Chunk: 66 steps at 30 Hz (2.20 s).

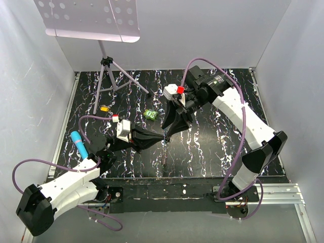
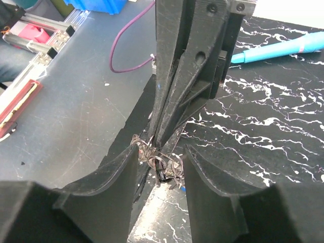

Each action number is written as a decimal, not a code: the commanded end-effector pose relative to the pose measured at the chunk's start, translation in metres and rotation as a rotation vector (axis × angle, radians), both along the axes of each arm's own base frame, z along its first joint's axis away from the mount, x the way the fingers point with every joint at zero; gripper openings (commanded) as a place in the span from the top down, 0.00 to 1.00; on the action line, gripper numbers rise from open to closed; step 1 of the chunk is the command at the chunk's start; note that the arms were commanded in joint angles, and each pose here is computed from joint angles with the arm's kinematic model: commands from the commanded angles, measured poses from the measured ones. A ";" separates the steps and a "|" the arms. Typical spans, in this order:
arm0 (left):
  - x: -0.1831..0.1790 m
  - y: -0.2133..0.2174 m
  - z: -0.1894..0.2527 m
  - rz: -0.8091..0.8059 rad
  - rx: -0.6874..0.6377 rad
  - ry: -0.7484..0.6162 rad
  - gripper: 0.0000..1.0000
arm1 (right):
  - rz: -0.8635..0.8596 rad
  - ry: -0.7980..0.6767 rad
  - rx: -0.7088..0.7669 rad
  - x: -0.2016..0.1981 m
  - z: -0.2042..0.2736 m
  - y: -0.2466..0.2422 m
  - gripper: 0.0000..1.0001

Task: Put the keys on the keyring

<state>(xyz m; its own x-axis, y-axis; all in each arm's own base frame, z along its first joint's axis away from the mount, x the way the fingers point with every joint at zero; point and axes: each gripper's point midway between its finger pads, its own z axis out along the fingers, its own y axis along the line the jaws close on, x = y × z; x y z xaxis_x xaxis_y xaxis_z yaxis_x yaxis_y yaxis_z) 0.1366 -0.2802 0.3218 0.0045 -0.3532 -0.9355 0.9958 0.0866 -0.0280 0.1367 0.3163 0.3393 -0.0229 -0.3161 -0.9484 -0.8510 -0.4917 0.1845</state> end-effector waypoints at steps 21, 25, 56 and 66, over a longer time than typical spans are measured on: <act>0.000 0.009 0.021 0.050 -0.059 -0.021 1.00 | 0.052 0.053 -0.054 -0.042 -0.003 -0.031 0.66; 0.002 0.010 0.020 0.062 -0.061 -0.009 1.00 | 0.039 0.027 -0.059 -0.037 -0.002 -0.028 0.65; 0.018 0.021 0.007 0.190 -0.032 0.061 1.00 | -0.264 0.075 -0.186 0.003 -0.017 -0.038 0.52; 0.023 0.021 0.006 0.205 -0.041 0.082 1.00 | -0.276 0.087 -0.178 0.010 -0.020 -0.032 0.51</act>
